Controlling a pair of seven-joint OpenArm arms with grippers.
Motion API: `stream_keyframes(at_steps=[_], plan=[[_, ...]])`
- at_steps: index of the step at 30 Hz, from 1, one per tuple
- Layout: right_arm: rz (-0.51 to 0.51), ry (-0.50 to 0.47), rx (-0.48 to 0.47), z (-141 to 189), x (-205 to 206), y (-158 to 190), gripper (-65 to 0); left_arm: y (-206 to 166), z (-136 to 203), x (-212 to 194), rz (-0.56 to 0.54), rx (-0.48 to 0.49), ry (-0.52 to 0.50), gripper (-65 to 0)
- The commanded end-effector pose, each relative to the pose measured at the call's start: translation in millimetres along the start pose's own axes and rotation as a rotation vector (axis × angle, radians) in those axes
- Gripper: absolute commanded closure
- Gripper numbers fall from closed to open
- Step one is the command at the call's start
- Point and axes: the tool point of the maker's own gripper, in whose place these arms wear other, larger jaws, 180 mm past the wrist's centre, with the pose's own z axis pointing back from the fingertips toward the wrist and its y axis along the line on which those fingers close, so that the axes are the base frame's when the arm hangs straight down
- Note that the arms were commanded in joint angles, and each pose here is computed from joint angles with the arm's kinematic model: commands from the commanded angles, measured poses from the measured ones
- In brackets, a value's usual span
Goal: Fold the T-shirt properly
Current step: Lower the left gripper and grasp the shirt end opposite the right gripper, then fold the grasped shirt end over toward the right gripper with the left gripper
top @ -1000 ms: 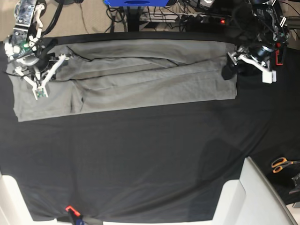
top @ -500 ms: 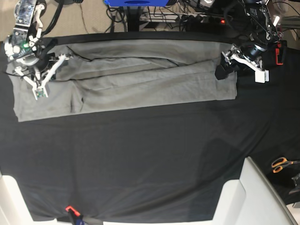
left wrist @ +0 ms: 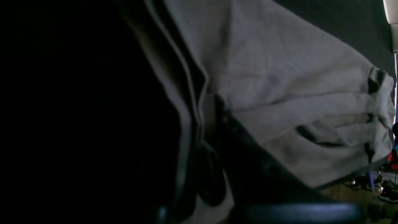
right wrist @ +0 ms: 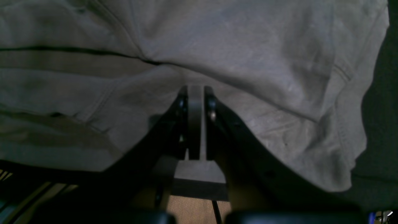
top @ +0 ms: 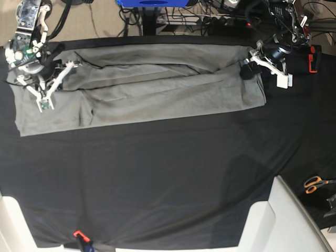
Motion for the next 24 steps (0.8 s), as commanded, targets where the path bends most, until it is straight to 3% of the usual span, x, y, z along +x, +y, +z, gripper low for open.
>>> stream_keyframes(at_steps=[1,10,18,24], plan=[[0.001,-0.037,-0.011,3,10,-5,-1.2,7,3,-17,-0.03,0.04,0.094,0.0],[0.002,-0.038,-0.01,3,11,-5,-1.2,-30,21,27,-0.221,0.038,-0.018,0.0],[0.003,-0.039,-0.009,3,12,-4,-1.2,-76,9,-7,-0.42,0.077,0.109,0.0],[0.0,-0.04,-0.01,3,11,-5,-1.2,-133,-5,-16,-0.497,0.008,0.115,0.0]])
